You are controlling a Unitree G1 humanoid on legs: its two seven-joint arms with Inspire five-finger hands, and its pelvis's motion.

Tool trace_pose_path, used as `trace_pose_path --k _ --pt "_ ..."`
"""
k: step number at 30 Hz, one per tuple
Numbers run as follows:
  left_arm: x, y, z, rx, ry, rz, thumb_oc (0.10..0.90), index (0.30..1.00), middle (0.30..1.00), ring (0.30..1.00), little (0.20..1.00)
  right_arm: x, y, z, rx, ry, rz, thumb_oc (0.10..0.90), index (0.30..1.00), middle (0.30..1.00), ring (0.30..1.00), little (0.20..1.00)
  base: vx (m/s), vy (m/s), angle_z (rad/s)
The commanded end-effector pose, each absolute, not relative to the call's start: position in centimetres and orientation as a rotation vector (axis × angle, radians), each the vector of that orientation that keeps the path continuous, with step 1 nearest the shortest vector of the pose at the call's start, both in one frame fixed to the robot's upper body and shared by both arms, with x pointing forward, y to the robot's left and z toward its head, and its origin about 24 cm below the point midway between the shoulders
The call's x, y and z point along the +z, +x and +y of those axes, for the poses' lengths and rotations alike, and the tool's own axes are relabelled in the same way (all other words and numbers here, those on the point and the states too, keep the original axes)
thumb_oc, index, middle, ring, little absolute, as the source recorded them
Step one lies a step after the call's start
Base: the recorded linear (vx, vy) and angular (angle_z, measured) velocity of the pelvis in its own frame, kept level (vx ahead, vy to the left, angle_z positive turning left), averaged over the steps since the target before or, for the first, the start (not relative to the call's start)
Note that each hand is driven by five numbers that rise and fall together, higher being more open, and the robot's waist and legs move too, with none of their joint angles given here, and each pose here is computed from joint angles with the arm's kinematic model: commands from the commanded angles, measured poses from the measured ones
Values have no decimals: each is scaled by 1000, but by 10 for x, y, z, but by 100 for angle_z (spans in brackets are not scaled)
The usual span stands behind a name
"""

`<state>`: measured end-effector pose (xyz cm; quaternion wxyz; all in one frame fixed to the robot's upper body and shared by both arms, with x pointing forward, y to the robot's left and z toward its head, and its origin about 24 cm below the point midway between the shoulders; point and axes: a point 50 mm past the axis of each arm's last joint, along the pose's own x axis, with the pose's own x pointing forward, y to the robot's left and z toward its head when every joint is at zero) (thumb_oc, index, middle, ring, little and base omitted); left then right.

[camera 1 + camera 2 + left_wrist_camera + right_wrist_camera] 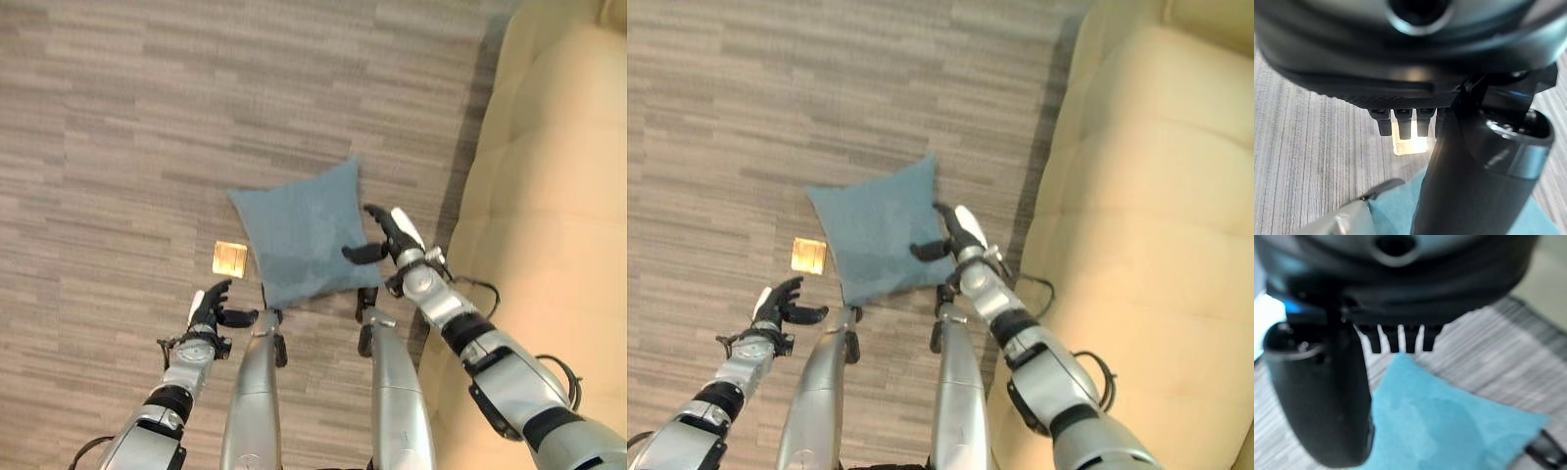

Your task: Pick up all the scattered cushions and arrange them neatly on the sofa.

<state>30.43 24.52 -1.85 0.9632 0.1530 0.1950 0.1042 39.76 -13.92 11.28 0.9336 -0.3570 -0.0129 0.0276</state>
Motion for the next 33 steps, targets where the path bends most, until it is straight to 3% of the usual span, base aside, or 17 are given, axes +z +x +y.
trace_pose_path --k 1,2,3,16,23,33 --pt "-17 288 272 305 310 375 800 900 900 900 900 106 393 -150 14 -709 -29 800 900 900 900 900 -22 -34 8" --pt "-10 293 271 300 307 338 800 900 900 900 900 113 396 -154 -5 -720 -38 800 900 900 900 900 -48 -65 7" --pt "36 309 256 225 279 105 800 900 900 900 900 123 398 -172 -54 -741 -44 800 900 900 900 900 -39 -65 7" --pt "101 268 293 268 129 -176 800 900 900 900 900 212 392 -305 -479 -790 -18 800 900 900 900 900 31 -35 6" --pt "123 268 296 259 100 -251 800 900 900 900 900 227 390 -315 -505 -799 -10 800 900 900 900 900 11 -16 -4" --pt "137 278 295 202 125 -283 800 900 900 900 900 209 411 -259 -183 -830 50 800 900 900 900 900 -3 -9 1"
